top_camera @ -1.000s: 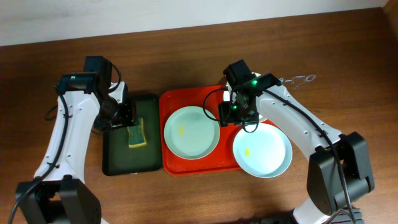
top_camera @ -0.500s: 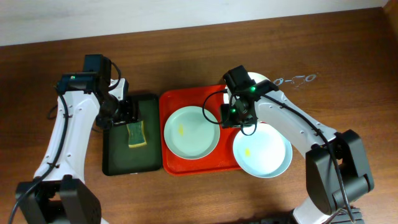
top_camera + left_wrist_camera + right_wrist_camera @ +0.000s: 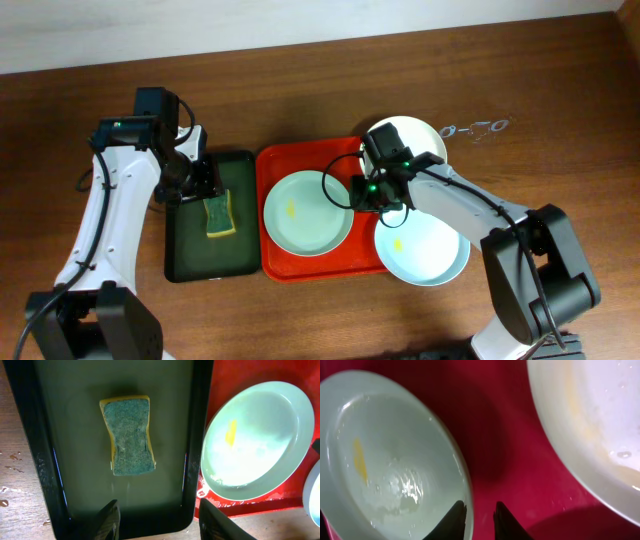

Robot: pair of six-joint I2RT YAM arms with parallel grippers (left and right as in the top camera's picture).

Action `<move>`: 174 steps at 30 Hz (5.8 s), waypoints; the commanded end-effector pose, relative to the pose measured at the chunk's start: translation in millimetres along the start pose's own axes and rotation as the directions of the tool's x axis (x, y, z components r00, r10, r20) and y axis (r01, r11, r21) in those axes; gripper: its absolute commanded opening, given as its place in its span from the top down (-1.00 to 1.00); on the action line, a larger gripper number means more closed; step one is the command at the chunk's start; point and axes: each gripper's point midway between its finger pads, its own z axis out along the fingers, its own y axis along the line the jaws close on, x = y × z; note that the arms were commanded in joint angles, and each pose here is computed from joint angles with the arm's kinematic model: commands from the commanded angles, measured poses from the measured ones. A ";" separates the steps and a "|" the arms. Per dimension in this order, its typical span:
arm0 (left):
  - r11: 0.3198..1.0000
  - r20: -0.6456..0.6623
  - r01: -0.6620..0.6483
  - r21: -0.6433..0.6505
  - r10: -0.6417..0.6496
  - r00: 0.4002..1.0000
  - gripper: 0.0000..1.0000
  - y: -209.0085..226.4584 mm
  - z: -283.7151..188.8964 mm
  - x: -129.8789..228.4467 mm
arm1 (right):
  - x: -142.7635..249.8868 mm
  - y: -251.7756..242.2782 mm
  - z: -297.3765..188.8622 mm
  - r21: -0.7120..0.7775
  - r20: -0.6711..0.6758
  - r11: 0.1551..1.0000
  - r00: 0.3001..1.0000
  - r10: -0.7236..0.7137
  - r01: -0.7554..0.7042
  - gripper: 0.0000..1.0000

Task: Clean dirty plates on tray and stack at the side
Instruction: 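Move right gripper to the pale green plate rim and grasp it, then lower left gripper onto the yellow-green sponge and grasp it, then scrub the pale green plate with the sponge in the left gripper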

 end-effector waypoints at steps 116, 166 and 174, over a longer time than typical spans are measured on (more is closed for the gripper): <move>0.985 0.239 -0.025 -0.168 0.066 0.969 1.00 8.4 15.2 -10.7 | -1.7 -9.8 7.1 0.107 0.056 0.994 0.998 0.032 -0.038 0.85; 0.905 0.037 -0.425 -0.021 0.425 0.904 1.00 -134.7 107.5 -34.1 | 4.1 -3.4 12.4 0.058 0.025 0.976 0.977 -0.213 0.211 0.75; 0.896 0.056 -0.441 -0.053 0.444 0.894 1.00 -139.0 114.1 -38.5 | 16.3 6.1 12.6 -0.010 -0.023 0.998 0.998 -0.064 0.064 0.51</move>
